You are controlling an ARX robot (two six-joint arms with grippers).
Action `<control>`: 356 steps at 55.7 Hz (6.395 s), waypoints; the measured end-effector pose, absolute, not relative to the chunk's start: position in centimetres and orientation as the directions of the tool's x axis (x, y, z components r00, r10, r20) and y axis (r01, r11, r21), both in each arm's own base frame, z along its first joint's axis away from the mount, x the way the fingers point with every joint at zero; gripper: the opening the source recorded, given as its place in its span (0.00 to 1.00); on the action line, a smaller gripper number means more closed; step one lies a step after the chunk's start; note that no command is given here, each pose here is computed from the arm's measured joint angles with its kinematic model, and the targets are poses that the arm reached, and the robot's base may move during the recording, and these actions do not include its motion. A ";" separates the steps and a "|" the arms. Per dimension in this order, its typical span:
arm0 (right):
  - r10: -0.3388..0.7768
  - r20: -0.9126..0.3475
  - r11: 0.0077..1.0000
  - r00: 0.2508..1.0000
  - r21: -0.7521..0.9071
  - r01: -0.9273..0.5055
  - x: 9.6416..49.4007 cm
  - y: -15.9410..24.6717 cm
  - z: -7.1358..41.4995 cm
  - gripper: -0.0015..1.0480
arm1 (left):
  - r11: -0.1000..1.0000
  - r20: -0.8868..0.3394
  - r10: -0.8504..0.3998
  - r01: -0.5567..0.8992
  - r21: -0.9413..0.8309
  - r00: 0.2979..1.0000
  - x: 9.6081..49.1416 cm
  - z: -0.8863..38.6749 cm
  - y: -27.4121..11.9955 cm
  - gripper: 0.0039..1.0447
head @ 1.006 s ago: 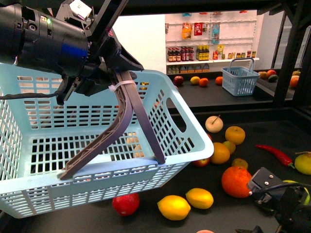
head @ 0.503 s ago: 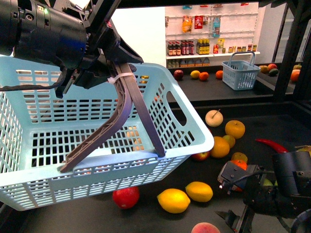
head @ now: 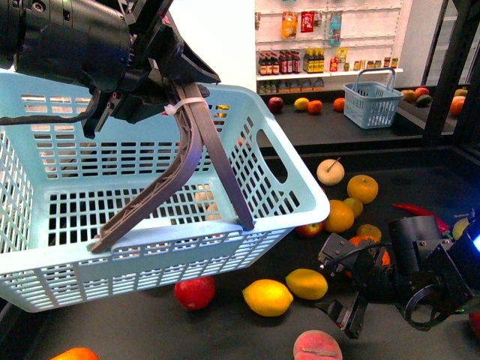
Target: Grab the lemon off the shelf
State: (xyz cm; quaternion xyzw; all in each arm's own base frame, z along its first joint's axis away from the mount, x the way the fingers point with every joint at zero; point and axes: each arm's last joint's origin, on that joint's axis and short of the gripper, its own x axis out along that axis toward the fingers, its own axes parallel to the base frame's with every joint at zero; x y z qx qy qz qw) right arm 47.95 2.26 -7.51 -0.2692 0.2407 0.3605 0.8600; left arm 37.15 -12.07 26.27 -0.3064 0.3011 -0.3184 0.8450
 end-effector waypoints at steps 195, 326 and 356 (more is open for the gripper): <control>0.393 -0.141 0.918 0.909 0.115 -0.379 43.2 -1.6 15.9 0.93 | 0.609 -0.318 -0.722 0.345 -0.714 0.615 37.2 26.1 -12.1 0.14; 0.464 -0.643 0.562 0.609 -0.318 -0.763 49.6 11.6 -11.6 0.93 | 0.608 -0.319 -0.722 0.345 -0.715 0.614 37.2 26.1 -12.1 0.13; 0.469 -0.628 0.571 0.621 -0.321 -0.756 49.6 11.3 -11.6 0.78 | 0.608 -0.319 -0.722 0.345 -0.715 0.614 37.2 26.1 -12.1 0.13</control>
